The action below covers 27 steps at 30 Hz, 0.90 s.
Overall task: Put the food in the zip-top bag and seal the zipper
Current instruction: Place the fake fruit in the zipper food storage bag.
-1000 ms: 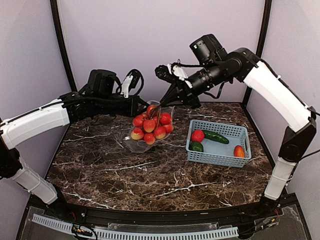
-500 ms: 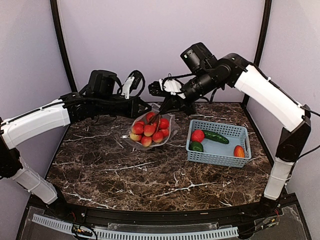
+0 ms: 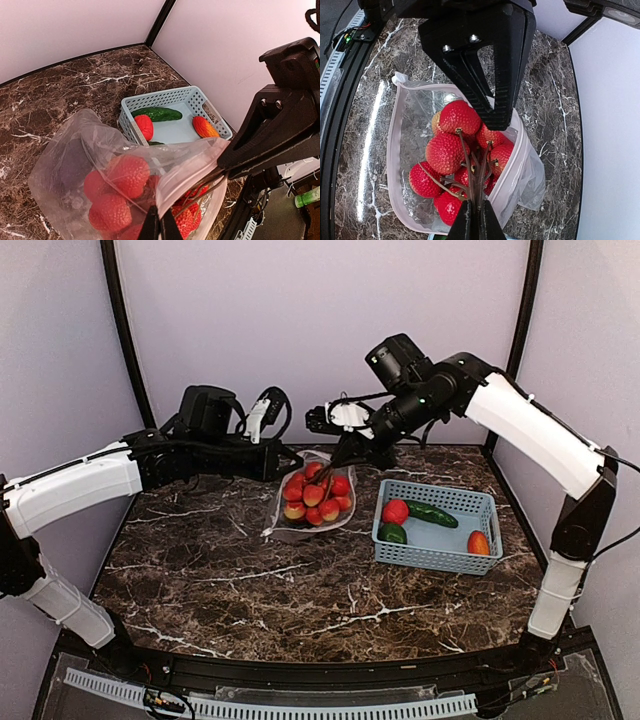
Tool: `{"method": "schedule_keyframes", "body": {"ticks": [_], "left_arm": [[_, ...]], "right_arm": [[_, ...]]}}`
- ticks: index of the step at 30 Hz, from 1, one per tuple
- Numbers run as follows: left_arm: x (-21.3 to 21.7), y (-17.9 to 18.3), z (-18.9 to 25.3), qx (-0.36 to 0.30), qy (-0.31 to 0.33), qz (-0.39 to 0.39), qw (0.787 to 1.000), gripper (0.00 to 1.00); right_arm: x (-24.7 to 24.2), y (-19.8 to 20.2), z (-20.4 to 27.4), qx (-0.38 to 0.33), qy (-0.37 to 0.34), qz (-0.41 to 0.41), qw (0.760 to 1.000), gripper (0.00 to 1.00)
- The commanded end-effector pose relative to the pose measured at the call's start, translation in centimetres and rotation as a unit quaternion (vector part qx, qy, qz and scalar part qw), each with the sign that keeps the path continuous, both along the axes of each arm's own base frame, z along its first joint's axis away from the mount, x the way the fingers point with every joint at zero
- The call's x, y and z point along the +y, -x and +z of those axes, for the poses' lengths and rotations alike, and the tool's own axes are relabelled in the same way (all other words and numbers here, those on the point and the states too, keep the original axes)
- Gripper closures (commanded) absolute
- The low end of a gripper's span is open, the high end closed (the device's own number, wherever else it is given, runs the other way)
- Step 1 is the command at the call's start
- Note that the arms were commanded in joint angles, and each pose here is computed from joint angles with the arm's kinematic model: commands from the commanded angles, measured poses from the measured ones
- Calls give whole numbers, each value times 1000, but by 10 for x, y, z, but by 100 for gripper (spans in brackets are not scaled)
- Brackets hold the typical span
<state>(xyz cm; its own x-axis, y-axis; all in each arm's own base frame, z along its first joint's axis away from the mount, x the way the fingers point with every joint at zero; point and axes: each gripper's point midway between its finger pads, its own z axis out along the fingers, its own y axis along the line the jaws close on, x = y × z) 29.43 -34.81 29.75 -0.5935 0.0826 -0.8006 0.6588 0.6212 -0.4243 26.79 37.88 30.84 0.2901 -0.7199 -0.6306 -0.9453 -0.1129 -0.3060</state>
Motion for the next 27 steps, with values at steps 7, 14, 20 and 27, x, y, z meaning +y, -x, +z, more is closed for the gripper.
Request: {"method": "schedule_keyframes", "body": {"ticks": [7,14,20,27], "left_arm": [[8,-2,2,0,3,27,1000,99],[31,-14,2,-10,-27,86,996,99],[87,-40,50,-102,-136,172,970,99],[112,-35,79,-134,-237,143,952,99]], "right_arm": [[12,-4,13,-18,-22,-27,999,65],[2,-3,49,-11,-67,-49,996,51],[-39,-33,70,-5,-109,-117,987,46],[-87,-70,42,51,-113,-208,970,46]]}}
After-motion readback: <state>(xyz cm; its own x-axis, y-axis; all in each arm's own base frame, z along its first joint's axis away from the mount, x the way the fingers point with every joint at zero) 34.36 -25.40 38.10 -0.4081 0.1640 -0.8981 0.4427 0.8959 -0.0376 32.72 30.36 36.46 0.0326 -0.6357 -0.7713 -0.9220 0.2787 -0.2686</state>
